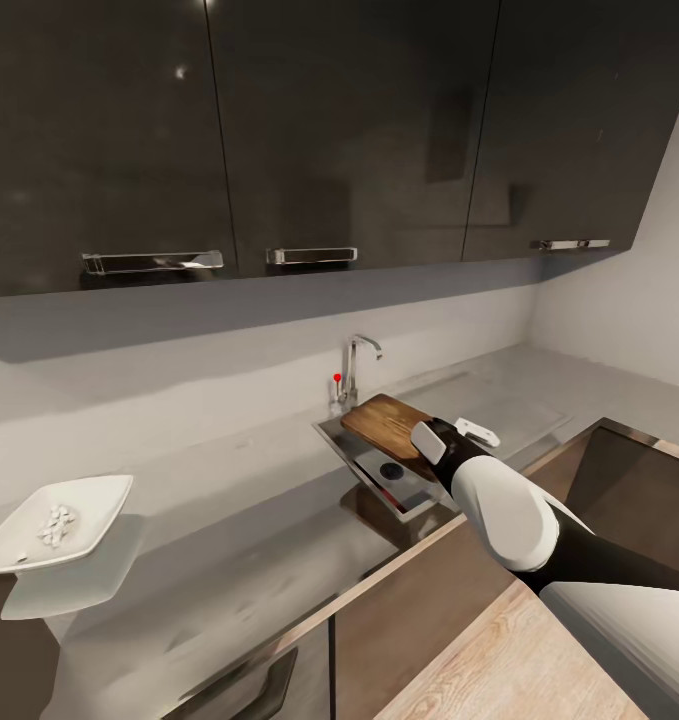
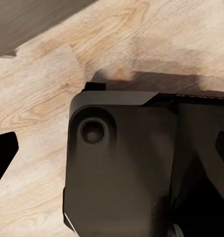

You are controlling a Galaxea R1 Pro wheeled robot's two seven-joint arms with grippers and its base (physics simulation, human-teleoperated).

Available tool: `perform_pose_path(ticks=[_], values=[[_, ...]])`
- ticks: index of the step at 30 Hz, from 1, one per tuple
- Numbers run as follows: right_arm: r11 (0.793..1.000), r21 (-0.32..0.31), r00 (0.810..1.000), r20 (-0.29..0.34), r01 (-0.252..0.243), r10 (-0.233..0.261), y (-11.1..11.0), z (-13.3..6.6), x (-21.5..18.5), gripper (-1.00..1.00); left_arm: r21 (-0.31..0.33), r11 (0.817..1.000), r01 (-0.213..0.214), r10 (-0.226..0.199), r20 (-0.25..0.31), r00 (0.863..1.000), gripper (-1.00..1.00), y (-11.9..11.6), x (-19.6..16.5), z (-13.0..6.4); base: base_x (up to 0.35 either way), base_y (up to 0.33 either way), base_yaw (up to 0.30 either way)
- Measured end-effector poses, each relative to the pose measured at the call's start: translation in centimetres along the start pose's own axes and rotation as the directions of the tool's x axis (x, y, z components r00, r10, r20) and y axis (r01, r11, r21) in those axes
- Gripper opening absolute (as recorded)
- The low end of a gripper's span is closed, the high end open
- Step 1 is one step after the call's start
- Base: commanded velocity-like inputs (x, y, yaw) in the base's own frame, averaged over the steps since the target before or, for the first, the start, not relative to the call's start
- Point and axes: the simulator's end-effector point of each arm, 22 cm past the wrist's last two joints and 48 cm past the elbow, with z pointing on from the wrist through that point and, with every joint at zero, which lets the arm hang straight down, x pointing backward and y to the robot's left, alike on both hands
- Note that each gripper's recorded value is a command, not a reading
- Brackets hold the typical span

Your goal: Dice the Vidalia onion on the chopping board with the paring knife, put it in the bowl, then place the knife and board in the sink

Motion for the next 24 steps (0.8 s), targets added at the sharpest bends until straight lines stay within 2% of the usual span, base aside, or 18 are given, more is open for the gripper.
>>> perform_pose_path(ticks=[2,4,8,24], values=[[1.0,0.012,1.0,-0.02,-0.021,0.022,-0.3,0.0,0.4,-1.0,0.003,1.0,0.0,0.0,-0.001,1.0,1.0,-0.3,0.0,0.0,0.0,0.0,0.0],[0.997,0.043,0.995,-0.066,-0.067,0.07,-0.9,0.0,1.5,-1.0,0.005,1.0,0.0,0.0,0.0,1.0,1.0,-0.4,0.0,0.0,0.0,0.0,0.0],[0.992,0.078,0.989,-0.097,-0.1,0.107,-1.6,-0.1,2.3,-1.0,0.01,1.0,0.001,-0.001,0.0,1.0,1.0,-0.8,0.0,0.0,0.0,0.0,0.0],[0.991,0.093,0.988,-0.112,-0.095,0.105,-1.8,0.5,3.1,-1.0,0.012,1.0,0.001,0.0,-0.014,1.0,1.0,-1.0,0.6,0.0,0.006,0.0,0.0]])
